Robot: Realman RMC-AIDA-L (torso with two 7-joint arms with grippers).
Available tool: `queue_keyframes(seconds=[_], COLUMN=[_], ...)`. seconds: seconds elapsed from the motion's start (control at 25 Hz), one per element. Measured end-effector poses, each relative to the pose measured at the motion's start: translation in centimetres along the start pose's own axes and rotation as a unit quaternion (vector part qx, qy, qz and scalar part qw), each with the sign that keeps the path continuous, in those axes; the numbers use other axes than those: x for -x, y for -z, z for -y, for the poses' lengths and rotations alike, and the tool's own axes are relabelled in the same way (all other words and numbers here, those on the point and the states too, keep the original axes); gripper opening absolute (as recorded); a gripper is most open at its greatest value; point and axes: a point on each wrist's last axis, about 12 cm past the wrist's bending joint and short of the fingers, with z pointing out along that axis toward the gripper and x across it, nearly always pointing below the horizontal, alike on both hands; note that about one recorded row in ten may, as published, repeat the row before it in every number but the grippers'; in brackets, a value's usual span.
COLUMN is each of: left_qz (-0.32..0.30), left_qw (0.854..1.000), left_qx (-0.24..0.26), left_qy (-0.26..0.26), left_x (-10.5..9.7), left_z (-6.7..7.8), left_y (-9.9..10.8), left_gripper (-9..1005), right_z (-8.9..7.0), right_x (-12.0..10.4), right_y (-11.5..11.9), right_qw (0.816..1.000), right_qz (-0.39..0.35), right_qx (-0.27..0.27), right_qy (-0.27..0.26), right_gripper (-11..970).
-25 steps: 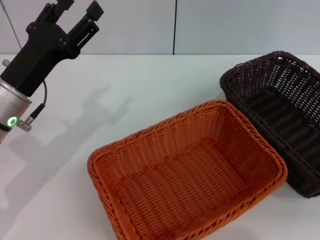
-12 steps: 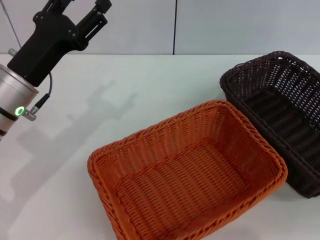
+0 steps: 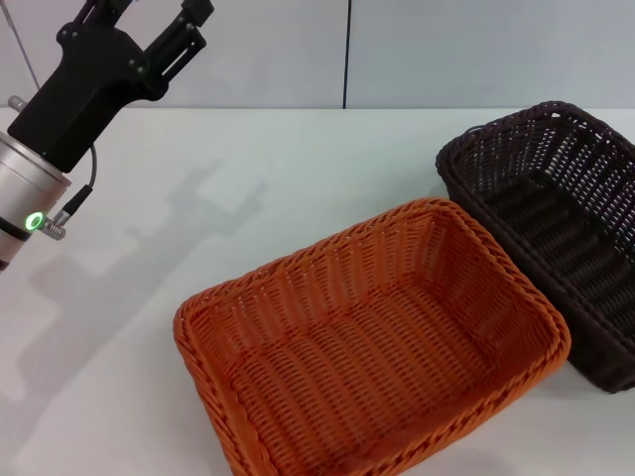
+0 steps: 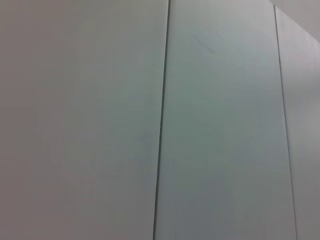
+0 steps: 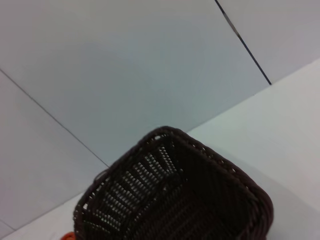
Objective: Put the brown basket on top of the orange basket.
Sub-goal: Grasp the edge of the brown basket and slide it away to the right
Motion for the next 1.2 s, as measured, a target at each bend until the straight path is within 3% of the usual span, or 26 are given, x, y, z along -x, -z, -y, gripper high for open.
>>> queue_keyframes(seconds=[0.48,0.88,1.2], left_qz=[0.001,0.0,0.001], left_qw=[1.0,1.0,1.0], left_qx=[0.011,0.014,0.015], left_qy=[0.001,0.005,0.006], left_x=[0.1,-0.1,-0.1], left_z=[-0.3,-0.2,-0.2], left_y=[0.8,1.3,1.5], left_gripper=[814,814,814], right_z=[0.7,0.4,-0.4], right_x=[-0.8,-1.0,-0.4], right_y=[-2.0,-2.8,-4.5], right_qw=[1.0,0.999,0.996], right_qz=[-0.017,-0.018,-0.017], right_qx=[0.003,0.025,0.064], right_qy=[0.003,0.015,0.057], right_gripper=[775,775,775])
